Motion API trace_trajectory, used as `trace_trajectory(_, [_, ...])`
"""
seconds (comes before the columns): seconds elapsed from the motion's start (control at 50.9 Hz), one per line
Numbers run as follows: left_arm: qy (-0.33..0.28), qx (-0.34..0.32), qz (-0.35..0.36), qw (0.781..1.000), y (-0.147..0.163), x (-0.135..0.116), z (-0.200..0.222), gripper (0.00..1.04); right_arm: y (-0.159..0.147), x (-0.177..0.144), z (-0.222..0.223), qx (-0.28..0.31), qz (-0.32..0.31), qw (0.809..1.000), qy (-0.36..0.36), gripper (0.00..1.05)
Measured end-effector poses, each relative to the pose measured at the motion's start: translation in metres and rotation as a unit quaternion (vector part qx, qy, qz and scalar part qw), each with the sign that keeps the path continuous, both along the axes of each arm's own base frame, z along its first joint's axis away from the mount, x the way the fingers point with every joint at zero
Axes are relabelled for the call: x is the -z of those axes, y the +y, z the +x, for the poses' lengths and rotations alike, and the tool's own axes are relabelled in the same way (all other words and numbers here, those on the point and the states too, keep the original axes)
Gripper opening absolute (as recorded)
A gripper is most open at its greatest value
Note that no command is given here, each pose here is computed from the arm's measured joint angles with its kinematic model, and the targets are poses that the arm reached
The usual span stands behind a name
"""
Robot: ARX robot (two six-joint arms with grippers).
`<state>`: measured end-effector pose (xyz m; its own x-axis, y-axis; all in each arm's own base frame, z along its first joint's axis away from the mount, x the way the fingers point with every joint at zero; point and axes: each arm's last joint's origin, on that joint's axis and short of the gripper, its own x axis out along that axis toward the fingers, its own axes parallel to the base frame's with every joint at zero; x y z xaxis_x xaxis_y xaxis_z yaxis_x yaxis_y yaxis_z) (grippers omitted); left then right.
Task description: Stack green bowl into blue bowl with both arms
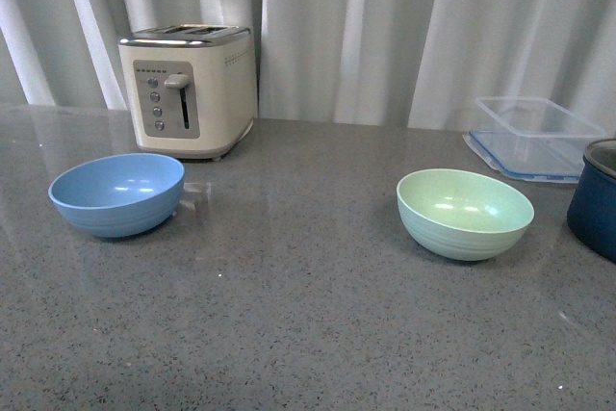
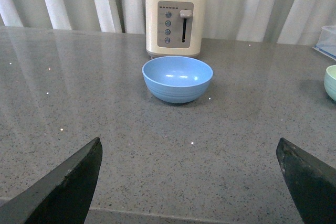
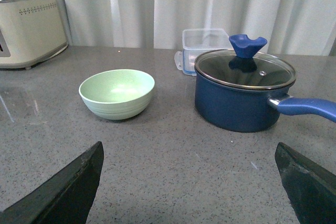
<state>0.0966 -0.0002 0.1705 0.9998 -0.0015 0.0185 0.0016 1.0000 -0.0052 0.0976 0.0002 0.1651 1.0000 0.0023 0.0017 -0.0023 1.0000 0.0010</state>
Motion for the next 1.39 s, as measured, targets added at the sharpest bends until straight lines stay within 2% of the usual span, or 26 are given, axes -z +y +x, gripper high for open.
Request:
trace_trajectory(0.844, [0.0, 0.0, 0.0, 1.0, 0.0, 0.0, 0.0, 0.98, 0.0, 0.0, 0.0, 0.0, 0.0, 1.0, 0.0, 0.95])
trace_trajectory(0.884, [0.004, -0.007, 0.002, 1.0, 0.0, 0.0, 0.0, 0.98, 0.0, 0.0, 0.0, 0.0, 0.0, 1.0, 0.0, 0.95])
trace_trajectory(0.942, [0.058, -0.075, 0.005, 0.995, 0.002, 0.004, 0.003, 0.98, 0.0, 0.0, 0.0, 0.0, 0.0, 1.0, 0.0, 0.95])
trace_trajectory(1.001, [0.079, -0.088, 0.004, 0.993, 0.004, 0.002, 0.008, 0.98, 0.0, 0.0, 0.0, 0.0, 0.0, 1.0, 0.0, 0.95])
trace_trajectory(1.099, [0.094, -0.092, -0.016, 0.991, 0.009, -0.018, 0.02, 0.98, 0.0, 0.0, 0.0, 0.0, 0.0, 1.0, 0.0, 0.95])
trace_trajectory(1.178, [0.1, -0.092, -0.048, 0.99, 0.017, -0.047, 0.035, 0.98, 0.0, 0.0, 0.0, 0.0, 0.0, 1.0, 0.0, 0.95])
trace_trajectory(1.257, [0.107, -0.085, -0.076, 0.988, 0.022, -0.061, 0.044, 0.98, 0.0, 0.0, 0.0, 0.0, 0.0, 1.0, 0.0, 0.95])
trace_trajectory(1.394, [0.122, -0.084, -0.135, 0.98, 0.037, -0.103, 0.082, 0.98, 0.0, 0.0, 0.0, 0.0, 0.0, 1.0, 0.0, 0.95])
